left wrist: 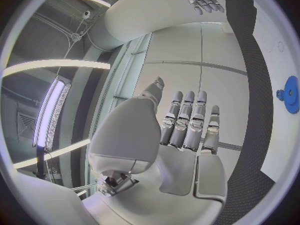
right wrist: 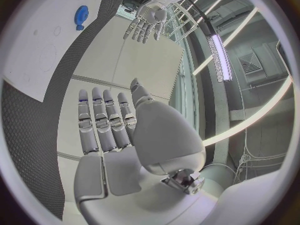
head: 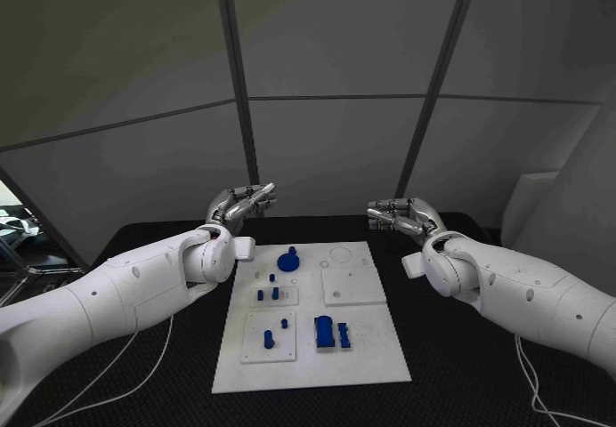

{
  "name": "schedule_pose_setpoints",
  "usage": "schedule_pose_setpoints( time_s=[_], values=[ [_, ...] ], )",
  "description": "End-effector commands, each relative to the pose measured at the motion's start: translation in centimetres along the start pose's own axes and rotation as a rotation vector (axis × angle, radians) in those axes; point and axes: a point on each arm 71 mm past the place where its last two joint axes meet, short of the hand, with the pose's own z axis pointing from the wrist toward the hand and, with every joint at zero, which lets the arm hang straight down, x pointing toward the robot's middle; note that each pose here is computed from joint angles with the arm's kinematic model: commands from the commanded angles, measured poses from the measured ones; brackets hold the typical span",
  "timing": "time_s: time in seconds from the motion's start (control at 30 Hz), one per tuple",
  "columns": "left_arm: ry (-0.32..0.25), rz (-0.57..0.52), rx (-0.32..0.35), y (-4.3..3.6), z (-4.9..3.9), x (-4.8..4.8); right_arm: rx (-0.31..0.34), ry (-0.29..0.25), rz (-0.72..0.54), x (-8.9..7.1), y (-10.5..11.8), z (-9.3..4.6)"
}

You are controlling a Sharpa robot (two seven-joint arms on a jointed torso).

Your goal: Assemble the parts on the task board

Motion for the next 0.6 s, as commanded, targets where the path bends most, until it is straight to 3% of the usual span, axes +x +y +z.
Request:
schedule_pose_setpoints(
  time_s=[0.03,0.17,0.33,0.6],
  values=[
    [0.003,0.004,-0.001,-0.09,-0.09,0.15,-0.003,-0.003,0.004,0.2,0.2,-0.1],
    [-0.003,0.018,-0.001,-0.13,-0.49,0.62,-0.012,-0.021,0.019,0.4,0.5,-0.4],
    [-0.019,0.055,0.001,-0.25,-1.6,1.8,-0.03,-0.065,0.055,0.9,1.4,-1.4],
    [-0.062,0.15,0.018,-0.84,-5.28,4.87,-0.034,-0.185,0.144,2.5,3.4,-4.8]
  ],
)
